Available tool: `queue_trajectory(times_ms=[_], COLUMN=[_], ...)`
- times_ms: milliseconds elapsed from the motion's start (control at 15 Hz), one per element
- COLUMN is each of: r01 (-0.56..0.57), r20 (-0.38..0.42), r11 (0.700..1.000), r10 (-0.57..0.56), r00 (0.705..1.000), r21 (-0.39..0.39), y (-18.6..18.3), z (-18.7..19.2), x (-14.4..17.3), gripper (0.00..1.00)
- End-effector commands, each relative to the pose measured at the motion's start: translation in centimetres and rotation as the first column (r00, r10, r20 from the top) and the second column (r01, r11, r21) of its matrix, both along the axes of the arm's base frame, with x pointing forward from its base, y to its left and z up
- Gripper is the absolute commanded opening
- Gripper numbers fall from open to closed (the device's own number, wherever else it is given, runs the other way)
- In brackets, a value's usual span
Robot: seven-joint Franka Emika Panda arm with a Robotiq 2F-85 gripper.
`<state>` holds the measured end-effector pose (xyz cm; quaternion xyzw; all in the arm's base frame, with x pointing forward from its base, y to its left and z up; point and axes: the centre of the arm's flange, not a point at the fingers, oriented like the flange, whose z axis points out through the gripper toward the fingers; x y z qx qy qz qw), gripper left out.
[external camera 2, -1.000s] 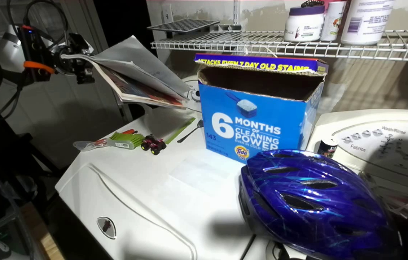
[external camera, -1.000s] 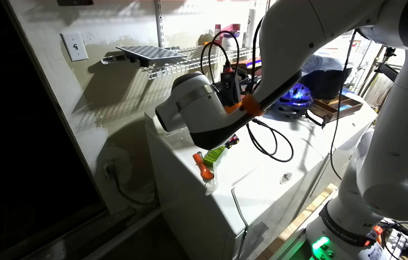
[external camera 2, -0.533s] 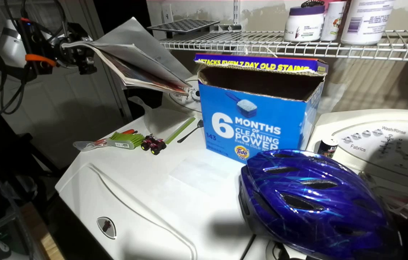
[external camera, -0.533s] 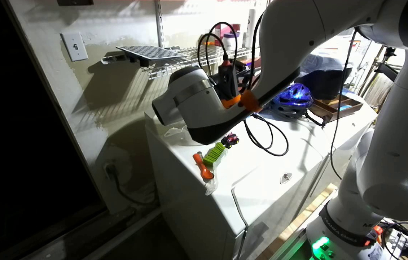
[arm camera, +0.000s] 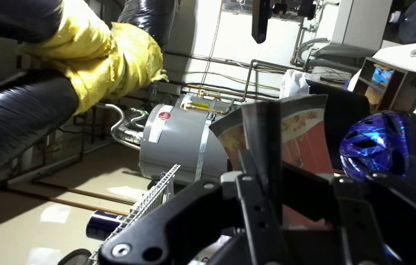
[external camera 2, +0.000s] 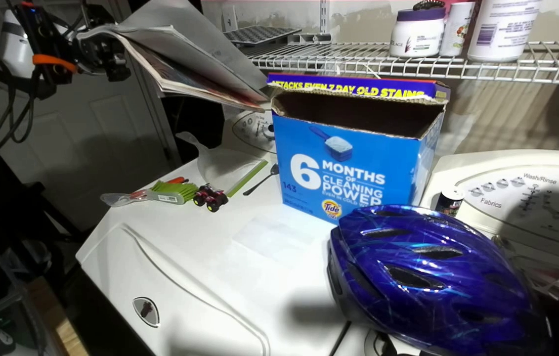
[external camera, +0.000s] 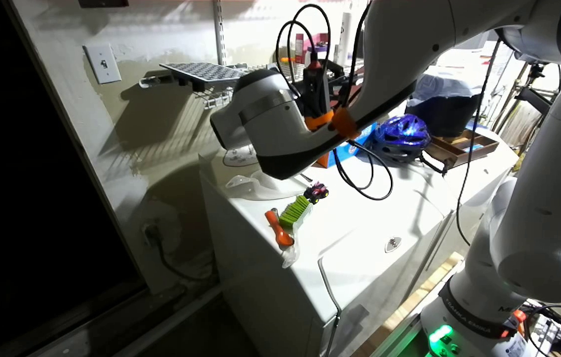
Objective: Put the magazine on the first bottom shelf
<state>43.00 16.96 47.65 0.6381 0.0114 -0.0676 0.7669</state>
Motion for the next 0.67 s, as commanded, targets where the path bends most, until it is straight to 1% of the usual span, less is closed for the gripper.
queue_trajectory(times_ms=[0, 267, 600], r01=[0.021, 0.02, -0.022], r20=[0.034, 0.07, 0.093], r11=[0.999, 0.998, 0.999], r10=[-0.019, -0.015, 0.026], r00=[0.999, 0.997, 0.995], r21=[-0.05, -0.067, -0.048], y=[-1.0, -2.4, -1.4], z=[3.9, 5.8, 6.7], x=[0.6, 1.5, 2.1], gripper=[0.03, 0.03, 0.03])
